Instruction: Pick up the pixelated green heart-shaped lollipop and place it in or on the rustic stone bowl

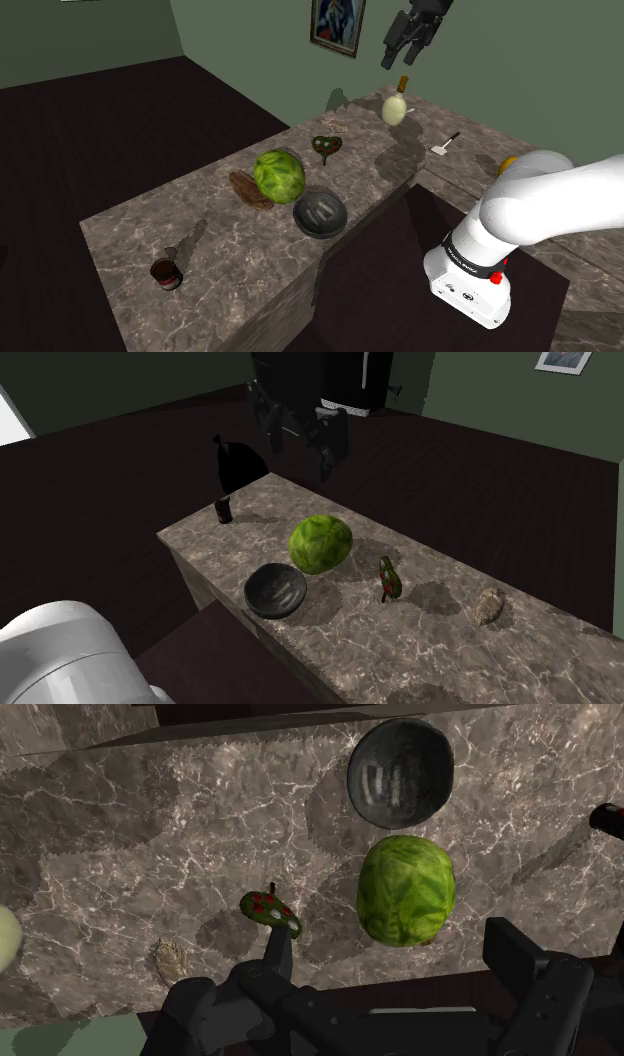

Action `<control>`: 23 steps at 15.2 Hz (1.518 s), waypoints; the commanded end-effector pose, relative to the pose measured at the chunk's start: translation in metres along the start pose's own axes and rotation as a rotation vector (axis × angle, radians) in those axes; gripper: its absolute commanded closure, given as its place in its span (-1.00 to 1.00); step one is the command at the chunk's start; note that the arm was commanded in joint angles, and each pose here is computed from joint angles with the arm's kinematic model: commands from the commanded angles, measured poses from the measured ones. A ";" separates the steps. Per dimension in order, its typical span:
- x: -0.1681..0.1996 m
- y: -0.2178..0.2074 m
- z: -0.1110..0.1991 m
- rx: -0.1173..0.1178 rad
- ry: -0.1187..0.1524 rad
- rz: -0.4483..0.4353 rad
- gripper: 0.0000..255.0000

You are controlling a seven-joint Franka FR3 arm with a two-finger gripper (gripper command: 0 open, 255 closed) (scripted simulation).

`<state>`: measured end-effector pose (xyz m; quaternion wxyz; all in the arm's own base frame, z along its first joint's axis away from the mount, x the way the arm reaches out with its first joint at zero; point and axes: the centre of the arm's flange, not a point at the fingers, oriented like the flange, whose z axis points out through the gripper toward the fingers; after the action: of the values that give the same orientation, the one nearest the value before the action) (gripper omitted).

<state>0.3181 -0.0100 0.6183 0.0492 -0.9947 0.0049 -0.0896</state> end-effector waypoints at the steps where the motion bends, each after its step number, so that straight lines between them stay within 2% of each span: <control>1: 0.000 0.000 0.000 0.000 0.000 0.000 -1.00; 12: 0.044 0.071 0.123 0.048 -0.005 -0.280 -1.00; 23: 0.105 0.122 0.250 0.096 -0.009 -0.559 -1.00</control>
<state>0.4552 -0.1067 0.3898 0.0703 -0.9586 -0.2594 -0.0945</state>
